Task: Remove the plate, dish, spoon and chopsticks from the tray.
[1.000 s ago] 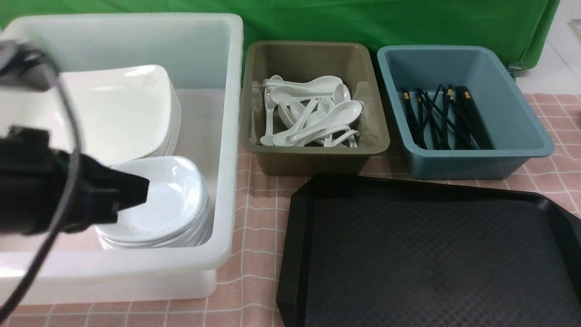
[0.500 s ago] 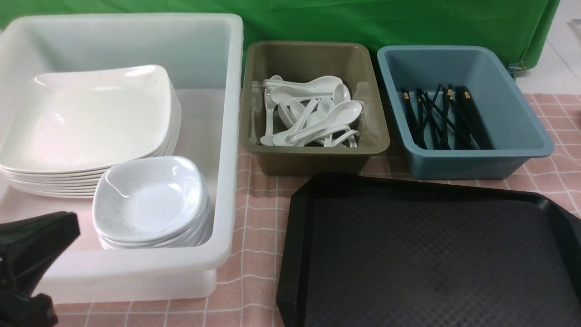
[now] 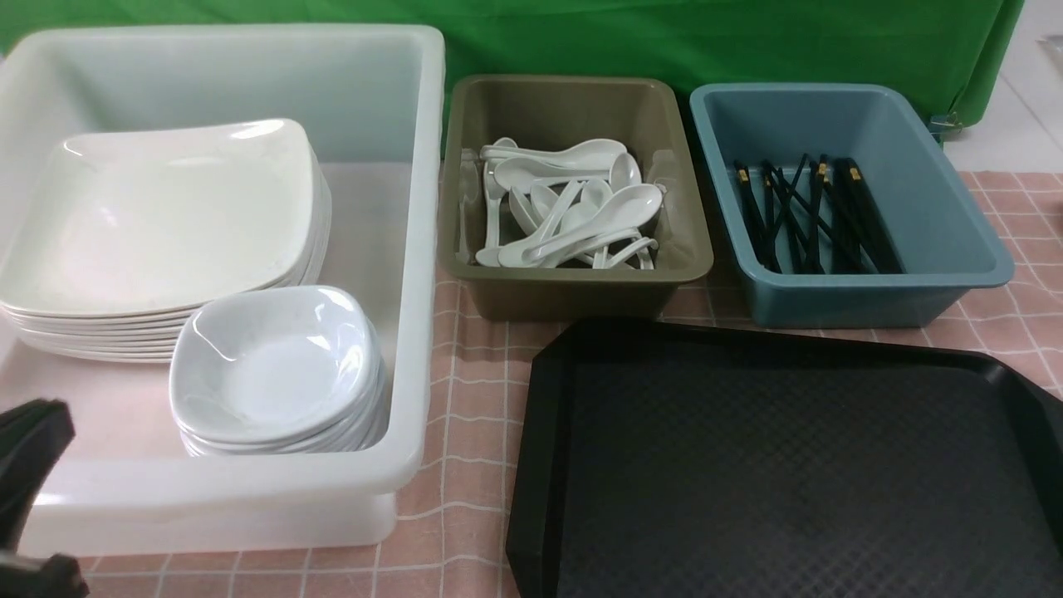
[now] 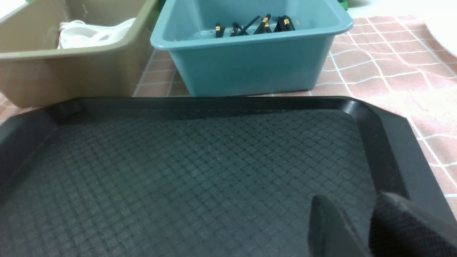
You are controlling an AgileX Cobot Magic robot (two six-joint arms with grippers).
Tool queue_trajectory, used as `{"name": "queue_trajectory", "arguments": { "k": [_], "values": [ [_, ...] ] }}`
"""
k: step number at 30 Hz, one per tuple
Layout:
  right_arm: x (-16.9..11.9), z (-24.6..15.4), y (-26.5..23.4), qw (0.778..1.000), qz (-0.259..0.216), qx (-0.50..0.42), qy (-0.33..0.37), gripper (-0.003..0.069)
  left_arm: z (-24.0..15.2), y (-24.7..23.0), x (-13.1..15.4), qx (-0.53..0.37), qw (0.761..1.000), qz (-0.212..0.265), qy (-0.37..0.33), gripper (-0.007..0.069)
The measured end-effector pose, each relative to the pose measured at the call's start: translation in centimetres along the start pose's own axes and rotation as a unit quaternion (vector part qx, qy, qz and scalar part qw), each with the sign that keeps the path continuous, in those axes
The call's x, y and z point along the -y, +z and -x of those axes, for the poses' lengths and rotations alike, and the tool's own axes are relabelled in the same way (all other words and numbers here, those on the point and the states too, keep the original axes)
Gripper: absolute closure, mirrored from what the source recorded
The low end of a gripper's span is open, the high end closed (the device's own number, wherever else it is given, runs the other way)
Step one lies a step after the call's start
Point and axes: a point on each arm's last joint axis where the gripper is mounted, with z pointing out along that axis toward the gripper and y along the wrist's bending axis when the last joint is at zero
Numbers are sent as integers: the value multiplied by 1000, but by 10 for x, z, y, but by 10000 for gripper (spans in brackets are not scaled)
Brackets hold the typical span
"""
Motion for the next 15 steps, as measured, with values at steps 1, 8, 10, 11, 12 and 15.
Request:
{"name": "queue_trajectory", "arguments": {
  "k": [1, 8, 10, 11, 12, 15],
  "values": [
    [0, 0, 0, 1000, 0, 0, 0, 419, -12, -1, -2, 4, 1000, 8, -5, 627],
    [0, 0, 0, 1000, 0, 0, 0, 419, -61, -10, -8, 46, 998, 46, 10, 627],
    [0, 0, 0, 1000, 0, 0, 0, 419, -66, -11, -9, 51, 997, 59, 4, 627],
    [0, 0, 0, 1000, 0, 0, 0, 419, -67, -11, -10, 54, 996, 67, -1, 627],
    [0, 0, 0, 1000, 0, 0, 0, 419, -67, -11, -11, 55, 996, 69, -1, 627],
    [0, 0, 0, 1000, 0, 0, 0, 419, -68, -11, -13, 52, 995, 88, -19, 627]
  ]
}}
